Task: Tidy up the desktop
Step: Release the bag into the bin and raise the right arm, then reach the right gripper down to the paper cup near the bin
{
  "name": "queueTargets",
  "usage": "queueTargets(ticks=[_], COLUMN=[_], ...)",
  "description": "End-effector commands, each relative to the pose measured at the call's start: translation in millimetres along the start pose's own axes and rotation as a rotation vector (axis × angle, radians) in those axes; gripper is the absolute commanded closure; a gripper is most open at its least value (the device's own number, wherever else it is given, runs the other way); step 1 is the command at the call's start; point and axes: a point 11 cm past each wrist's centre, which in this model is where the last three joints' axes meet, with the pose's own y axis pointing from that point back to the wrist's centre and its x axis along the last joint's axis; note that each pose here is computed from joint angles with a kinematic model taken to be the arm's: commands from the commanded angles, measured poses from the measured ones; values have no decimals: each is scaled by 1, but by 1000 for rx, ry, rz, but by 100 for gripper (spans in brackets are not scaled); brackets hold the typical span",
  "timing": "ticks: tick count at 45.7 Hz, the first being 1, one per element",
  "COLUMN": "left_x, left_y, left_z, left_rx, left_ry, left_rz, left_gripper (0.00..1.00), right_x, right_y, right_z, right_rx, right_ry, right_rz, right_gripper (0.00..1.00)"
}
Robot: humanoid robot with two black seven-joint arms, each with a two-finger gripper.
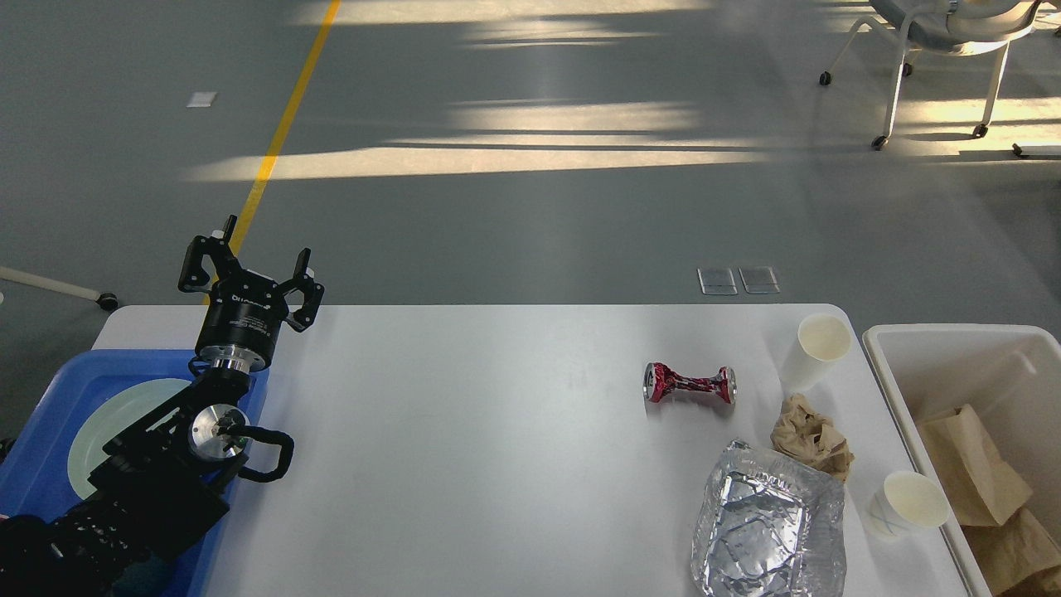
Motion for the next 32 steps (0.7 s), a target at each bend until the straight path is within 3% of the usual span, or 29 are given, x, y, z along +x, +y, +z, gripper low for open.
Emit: queueTargets(ticks=[1,12,22,32], left_x=[0,0,0,0], left_y=[0,0,0,0], left_z=[0,0,0,0], left_rx=[-1,-1,-1,1], left_ry=[0,0,0,0], left_rz=[-1,-1,-1,0], left_gripper=[4,4,4,4], right_x=[-35,-129,-236,-290], right_y=[-50,-128,-167,-195], right_z=[37,120,192,225], right_rx=[-41,-179,-306,-364], right_ry=[-59,-128,-192,-199], right_rz=[-120,-366,-602,-599], right_gripper=[0,0,0,0])
